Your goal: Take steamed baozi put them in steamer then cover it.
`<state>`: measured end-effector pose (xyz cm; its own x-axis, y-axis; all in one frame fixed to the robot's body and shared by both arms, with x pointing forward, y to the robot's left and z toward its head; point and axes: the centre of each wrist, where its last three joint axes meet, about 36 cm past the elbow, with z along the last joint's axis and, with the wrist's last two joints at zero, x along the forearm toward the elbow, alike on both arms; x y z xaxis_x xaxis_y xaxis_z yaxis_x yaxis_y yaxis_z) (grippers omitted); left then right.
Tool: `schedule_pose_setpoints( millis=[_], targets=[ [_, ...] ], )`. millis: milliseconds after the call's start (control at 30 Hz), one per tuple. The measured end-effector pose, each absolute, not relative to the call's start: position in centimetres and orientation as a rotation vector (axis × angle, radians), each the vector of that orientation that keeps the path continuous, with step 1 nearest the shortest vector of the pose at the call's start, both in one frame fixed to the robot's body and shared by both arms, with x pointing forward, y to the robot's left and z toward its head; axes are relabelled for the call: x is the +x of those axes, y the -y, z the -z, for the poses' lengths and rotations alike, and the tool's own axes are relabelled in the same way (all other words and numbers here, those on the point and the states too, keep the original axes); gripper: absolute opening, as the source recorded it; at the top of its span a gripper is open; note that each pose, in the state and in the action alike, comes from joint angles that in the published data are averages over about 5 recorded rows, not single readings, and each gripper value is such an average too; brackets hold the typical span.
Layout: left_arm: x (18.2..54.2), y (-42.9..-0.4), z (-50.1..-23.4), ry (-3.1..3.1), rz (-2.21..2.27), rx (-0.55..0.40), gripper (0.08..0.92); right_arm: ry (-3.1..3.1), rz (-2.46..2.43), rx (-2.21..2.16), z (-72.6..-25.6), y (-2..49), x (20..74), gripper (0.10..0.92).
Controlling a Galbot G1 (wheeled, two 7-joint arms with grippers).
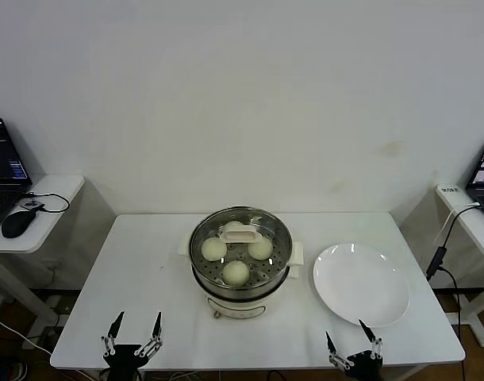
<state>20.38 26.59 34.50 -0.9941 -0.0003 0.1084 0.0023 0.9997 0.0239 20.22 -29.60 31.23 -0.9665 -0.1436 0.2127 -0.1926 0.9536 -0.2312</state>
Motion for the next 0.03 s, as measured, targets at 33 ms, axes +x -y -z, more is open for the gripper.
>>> schedule_pose_setpoints(
  millis=[33],
  targets=[
    [20.34, -26.58, -34.44, 3.032, 0.035, -0.001, 0.823, 2.912, -0.374, 0.252, -31.25, 29.61, 20.2, 0.823]
  ],
)
